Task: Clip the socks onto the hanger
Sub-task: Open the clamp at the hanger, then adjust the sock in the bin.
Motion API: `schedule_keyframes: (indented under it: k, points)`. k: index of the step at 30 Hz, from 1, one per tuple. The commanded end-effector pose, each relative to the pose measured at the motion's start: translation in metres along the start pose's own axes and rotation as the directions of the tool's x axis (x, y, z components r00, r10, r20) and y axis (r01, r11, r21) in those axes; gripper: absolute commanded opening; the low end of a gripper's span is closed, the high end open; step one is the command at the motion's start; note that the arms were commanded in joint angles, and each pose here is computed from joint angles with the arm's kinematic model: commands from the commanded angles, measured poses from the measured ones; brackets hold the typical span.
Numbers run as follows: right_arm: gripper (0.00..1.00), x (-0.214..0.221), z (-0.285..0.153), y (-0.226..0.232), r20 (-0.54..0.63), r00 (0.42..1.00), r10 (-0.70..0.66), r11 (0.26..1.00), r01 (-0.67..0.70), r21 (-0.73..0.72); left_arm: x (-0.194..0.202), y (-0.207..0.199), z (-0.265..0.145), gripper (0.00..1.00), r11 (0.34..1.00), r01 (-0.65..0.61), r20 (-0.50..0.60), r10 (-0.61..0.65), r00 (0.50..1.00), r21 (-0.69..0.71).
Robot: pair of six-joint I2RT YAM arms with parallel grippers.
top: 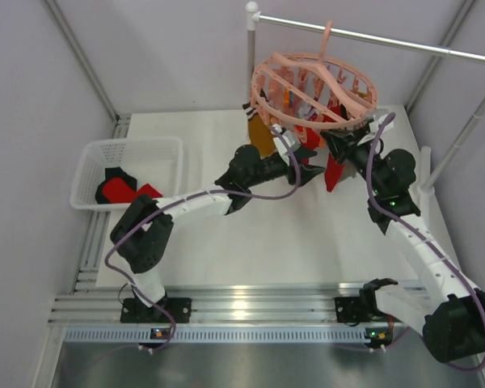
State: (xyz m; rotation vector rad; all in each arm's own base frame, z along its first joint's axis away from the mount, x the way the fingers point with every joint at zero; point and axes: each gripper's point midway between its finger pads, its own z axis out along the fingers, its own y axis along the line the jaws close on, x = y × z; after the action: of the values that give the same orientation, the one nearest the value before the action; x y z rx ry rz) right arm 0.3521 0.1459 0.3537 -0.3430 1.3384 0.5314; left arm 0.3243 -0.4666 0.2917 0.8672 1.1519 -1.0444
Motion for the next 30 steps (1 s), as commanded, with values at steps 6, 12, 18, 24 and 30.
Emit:
schedule_keyframes:
  k: [6,12,18,24,30]
  points:
    - [0.0,-0.02,0.005,0.005,0.008,0.997,0.08,0.997,-0.08,0.009,-0.06,0.023,-0.115,0.69,0.973,0.227,-0.204,-0.232,0.951,-0.047]
    - [0.0,-0.015,0.003,0.001,-0.018,0.996,0.089,0.996,-0.088,0.026,-0.078,0.132,-0.28,0.71,0.861,0.125,-0.37,-0.338,0.865,-0.494]
    - [0.0,-0.011,0.005,0.0,-0.032,0.994,0.101,0.995,-0.1,0.03,-0.056,0.166,-0.426,0.69,0.822,0.025,-0.576,-0.42,0.702,-0.569]
    - [0.0,-0.008,0.008,0.001,-0.049,0.994,0.097,0.995,-0.096,0.022,0.0,0.187,-0.492,0.67,0.835,-0.009,-0.745,-0.485,0.459,-0.549]
    - [0.0,-0.005,0.008,-0.002,-0.061,0.994,0.092,0.995,-0.091,0.031,0.056,0.21,-0.525,0.66,0.835,-0.019,-0.794,-0.516,0.321,-0.551]
